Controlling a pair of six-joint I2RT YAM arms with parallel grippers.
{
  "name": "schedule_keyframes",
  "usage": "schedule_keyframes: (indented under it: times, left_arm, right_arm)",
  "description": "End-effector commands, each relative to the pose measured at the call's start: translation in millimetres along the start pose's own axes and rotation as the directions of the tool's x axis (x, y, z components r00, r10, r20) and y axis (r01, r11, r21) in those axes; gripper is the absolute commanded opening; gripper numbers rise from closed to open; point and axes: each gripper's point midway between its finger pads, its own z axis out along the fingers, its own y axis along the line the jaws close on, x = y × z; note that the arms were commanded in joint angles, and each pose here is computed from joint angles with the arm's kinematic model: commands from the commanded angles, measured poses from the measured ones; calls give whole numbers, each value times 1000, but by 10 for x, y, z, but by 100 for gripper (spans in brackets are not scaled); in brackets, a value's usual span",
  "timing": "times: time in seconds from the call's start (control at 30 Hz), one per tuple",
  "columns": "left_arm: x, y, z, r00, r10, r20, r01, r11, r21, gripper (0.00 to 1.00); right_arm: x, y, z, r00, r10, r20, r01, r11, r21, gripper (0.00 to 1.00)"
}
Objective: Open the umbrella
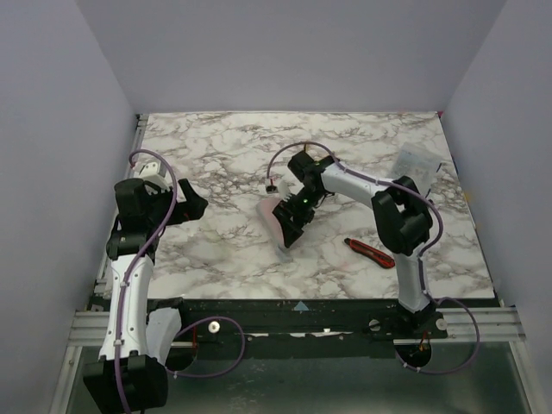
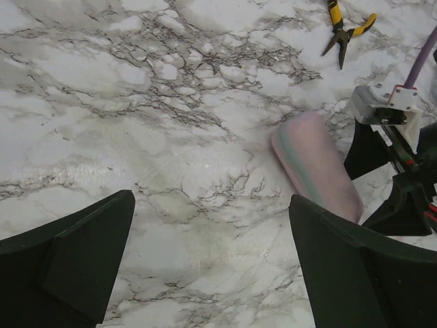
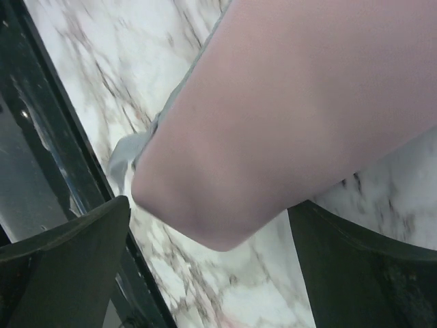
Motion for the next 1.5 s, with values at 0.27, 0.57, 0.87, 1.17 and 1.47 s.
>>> schedule_keyframes:
  times: [0.27,0.57,0.87,1.17,1.47]
  left_arm:
    - [-229,133,94,985,-170,19,170,985,-27,99]
    - [-94,230,149,916,-401,-33,402,915,26,97]
    - [229,183,7,938,-328,-111,331,943,17,97]
    - [218,107,-174,959,-273,-77,275,961,11,98]
    - [362,-19,-222,946,-318,-69,322,944,70,99]
  right_arm:
    - [-731,296,-70,988,-142,53,148,980,-133,100]
    - [-724,30,-441,334,-942,-22,938,331,103,100]
    - [-1037,215,-259,-318,-941,112,945,-306,115,100]
    - [-965,40,249,-486,-868,99,874,-485,34,100]
    - [-1100,108,398,-493,-868,56,869,-489,71,100]
